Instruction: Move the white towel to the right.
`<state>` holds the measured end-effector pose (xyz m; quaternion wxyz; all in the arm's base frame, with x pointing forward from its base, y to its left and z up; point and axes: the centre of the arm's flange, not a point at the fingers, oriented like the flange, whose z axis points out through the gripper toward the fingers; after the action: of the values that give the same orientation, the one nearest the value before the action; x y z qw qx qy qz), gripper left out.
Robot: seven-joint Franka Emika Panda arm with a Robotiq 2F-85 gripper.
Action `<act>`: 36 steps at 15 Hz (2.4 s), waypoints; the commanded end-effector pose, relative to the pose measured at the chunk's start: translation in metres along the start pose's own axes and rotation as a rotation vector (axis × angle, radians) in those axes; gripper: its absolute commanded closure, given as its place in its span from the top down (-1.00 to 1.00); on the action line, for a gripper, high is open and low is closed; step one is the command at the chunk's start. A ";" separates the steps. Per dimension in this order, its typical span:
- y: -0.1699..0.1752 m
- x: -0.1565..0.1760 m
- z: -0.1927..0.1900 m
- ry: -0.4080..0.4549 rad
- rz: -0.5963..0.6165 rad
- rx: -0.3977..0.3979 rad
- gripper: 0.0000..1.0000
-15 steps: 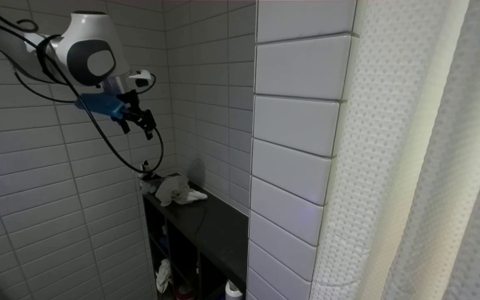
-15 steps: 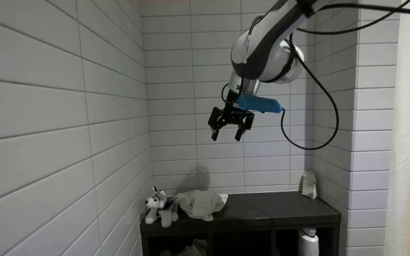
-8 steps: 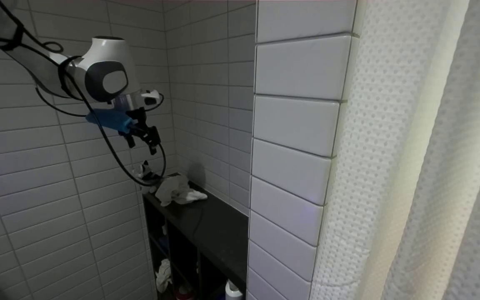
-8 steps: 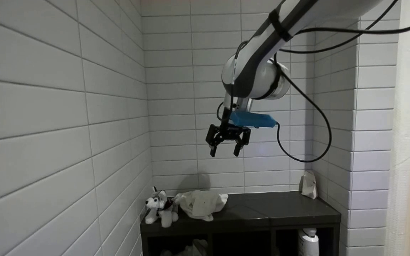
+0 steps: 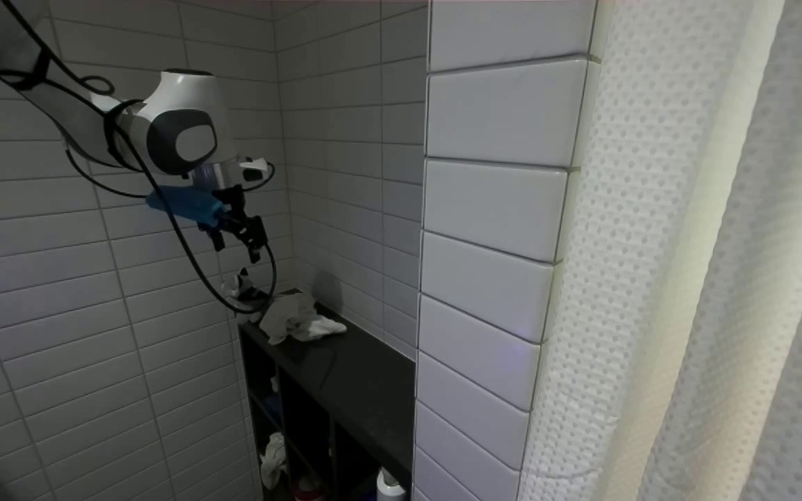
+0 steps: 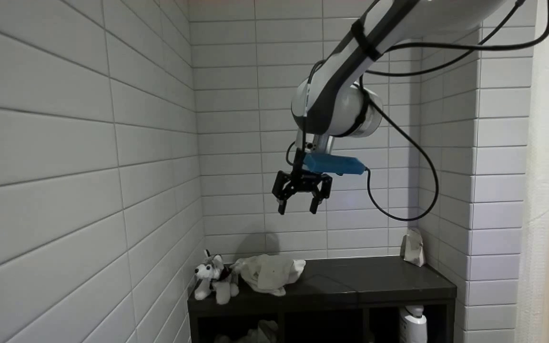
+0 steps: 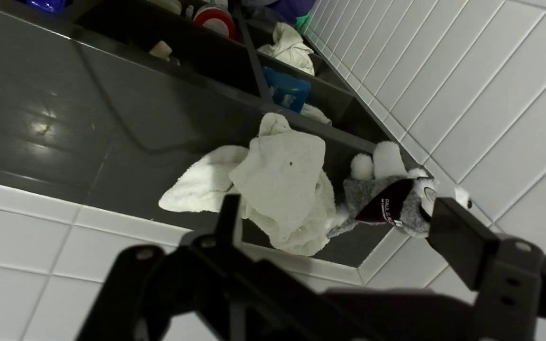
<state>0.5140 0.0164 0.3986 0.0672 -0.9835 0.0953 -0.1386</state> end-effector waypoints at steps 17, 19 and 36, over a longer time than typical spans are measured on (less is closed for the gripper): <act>0.000 0.000 0.000 0.000 -0.001 0.000 1.00; -0.001 0.003 -0.002 0.007 0.008 0.008 1.00; -0.038 0.034 0.083 -0.050 0.037 0.043 1.00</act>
<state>0.5516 0.0492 0.3419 0.0857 -0.9846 0.1067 -0.1087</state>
